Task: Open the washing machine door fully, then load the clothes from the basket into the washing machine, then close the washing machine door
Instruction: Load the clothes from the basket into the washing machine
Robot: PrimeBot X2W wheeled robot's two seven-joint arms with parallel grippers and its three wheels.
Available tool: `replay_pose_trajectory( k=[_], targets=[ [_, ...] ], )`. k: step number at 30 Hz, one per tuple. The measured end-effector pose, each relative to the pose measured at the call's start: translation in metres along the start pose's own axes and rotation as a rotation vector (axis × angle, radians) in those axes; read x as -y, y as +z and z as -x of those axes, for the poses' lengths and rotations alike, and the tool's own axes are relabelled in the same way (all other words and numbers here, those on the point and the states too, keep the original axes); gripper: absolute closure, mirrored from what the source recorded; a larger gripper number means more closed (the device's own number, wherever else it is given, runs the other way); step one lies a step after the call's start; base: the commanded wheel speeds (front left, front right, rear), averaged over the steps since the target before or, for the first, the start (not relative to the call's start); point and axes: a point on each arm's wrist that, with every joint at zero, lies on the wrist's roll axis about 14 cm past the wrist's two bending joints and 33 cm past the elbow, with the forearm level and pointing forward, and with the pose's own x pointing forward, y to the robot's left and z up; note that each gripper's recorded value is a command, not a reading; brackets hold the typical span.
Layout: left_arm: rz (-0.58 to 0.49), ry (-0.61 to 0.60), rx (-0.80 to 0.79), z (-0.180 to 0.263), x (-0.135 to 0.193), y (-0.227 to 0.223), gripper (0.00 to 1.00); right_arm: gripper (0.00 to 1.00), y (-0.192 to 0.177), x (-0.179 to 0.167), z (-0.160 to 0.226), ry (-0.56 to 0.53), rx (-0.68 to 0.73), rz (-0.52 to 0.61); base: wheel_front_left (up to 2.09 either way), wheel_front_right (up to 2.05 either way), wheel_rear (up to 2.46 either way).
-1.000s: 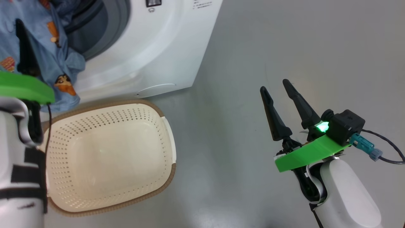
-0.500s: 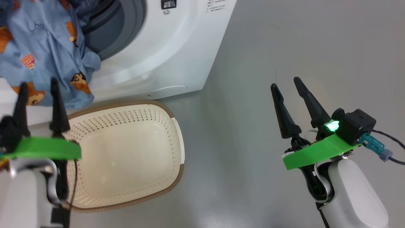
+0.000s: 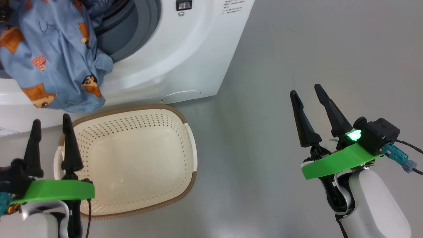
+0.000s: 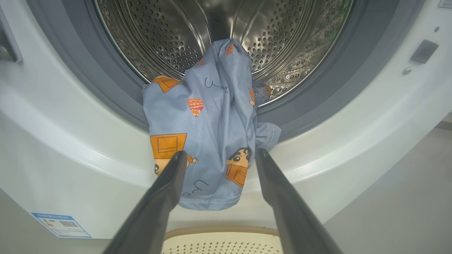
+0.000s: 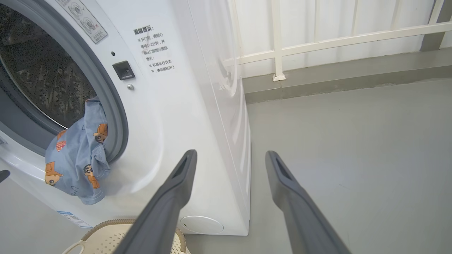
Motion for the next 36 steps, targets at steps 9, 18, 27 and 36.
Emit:
replay_pose_trajectory(
  k=[9,18,27,36],
  targets=[
    [0.003,0.007,-0.004,0.004,-0.001,-0.001,0.00,0.00,0.001,-0.002,-0.001,0.005,0.003,0.000,0.00,0.00,0.00],
    [0.001,0.019,-0.122,0.003,-0.005,-0.036,0.00,0.00,-0.004,-0.001,-0.001,0.004,-0.008,-0.001,0.00,0.00,0.00],
    [-0.006,0.034,-0.224,-0.030,-0.020,-0.060,0.00,0.00,-0.009,0.000,-0.001,0.002,-0.021,0.001,0.00,0.00,0.00],
    [-0.046,0.024,-0.316,-0.057,-0.038,-0.081,0.00,0.00,-0.009,0.011,0.003,-0.033,-0.023,0.008,0.00,0.00,0.00]
  ],
)
